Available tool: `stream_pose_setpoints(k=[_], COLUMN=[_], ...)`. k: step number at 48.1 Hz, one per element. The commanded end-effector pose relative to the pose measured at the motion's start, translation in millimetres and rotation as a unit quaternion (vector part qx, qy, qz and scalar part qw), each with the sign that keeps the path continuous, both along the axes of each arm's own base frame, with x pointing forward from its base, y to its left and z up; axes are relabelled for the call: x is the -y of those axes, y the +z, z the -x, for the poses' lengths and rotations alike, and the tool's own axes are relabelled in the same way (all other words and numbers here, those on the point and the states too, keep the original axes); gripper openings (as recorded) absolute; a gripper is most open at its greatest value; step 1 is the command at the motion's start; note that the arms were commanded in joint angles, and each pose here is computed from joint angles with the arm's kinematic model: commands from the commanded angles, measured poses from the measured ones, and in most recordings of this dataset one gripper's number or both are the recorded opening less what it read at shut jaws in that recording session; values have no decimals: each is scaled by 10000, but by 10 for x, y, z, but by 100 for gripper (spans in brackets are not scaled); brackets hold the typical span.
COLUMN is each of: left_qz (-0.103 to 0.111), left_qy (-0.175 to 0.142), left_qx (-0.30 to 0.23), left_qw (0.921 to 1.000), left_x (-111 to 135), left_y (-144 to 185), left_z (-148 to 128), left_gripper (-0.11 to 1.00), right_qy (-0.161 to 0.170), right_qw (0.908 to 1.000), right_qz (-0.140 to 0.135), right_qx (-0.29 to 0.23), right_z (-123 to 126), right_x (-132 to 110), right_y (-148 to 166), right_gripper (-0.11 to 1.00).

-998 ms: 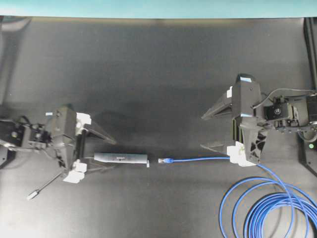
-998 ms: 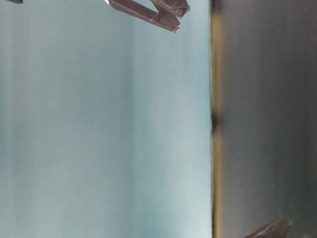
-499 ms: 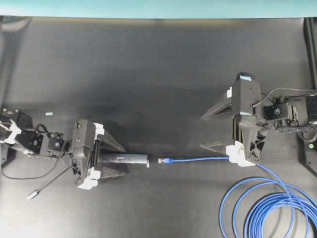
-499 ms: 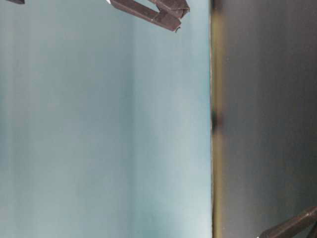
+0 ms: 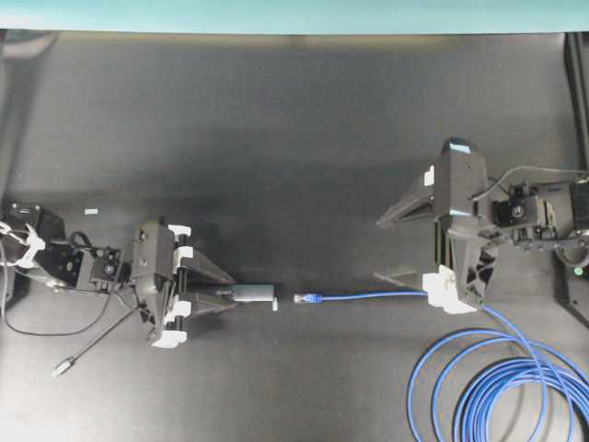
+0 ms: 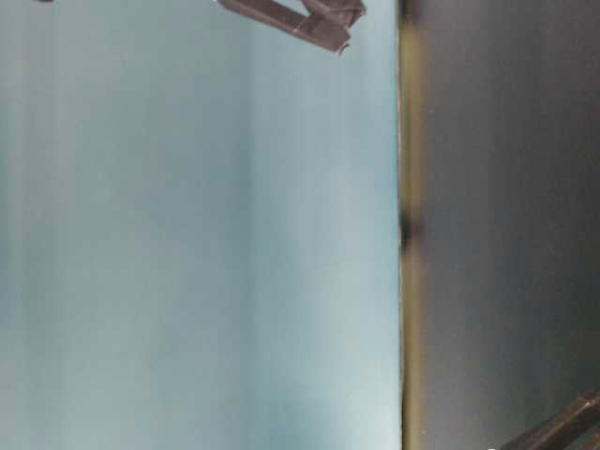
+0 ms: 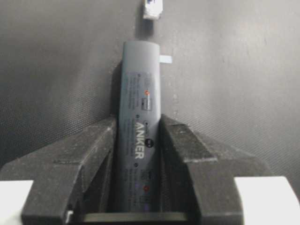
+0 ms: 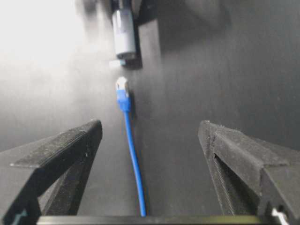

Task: Insert the LAN cable into the hub.
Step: 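Close left gripper on the grey hub and right gripper behind the blue plug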

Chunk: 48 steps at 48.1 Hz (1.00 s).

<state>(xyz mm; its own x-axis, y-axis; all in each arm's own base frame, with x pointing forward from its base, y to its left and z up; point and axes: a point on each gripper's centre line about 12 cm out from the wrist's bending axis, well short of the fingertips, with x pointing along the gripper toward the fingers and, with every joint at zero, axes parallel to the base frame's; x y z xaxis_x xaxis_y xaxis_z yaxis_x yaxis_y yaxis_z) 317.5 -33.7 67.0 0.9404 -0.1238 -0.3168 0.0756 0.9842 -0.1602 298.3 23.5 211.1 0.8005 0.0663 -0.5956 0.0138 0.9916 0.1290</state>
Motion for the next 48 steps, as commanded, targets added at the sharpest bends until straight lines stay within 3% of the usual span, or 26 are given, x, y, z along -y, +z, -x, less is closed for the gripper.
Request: stream_pose_setpoints(k=[1,25,33,48], left_qz=[-21,-224,-271,-232], left_qy=[-35,102,116,115], left_qx=[134,-561,-864,-968], left_qw=[9999,9981,9958,9950], left_x=[18,-60,-68,-51], left_y=[138,771,852,866], left_z=[-65,-182,-152,-131], left_gripper=[29,29,29,29], right_qy=[66,318,405,470], right_qw=[9999,9994,9989,9982], right_qz=[-42,100,126,171], right_qx=[104,-67,-195,-343], right_z=[-35,-501,-632,-693], right_x=[-61,-252,-331,-375], right_y=[-36,-869,-1074,-1256], right_gripper=[80,80,80,74])
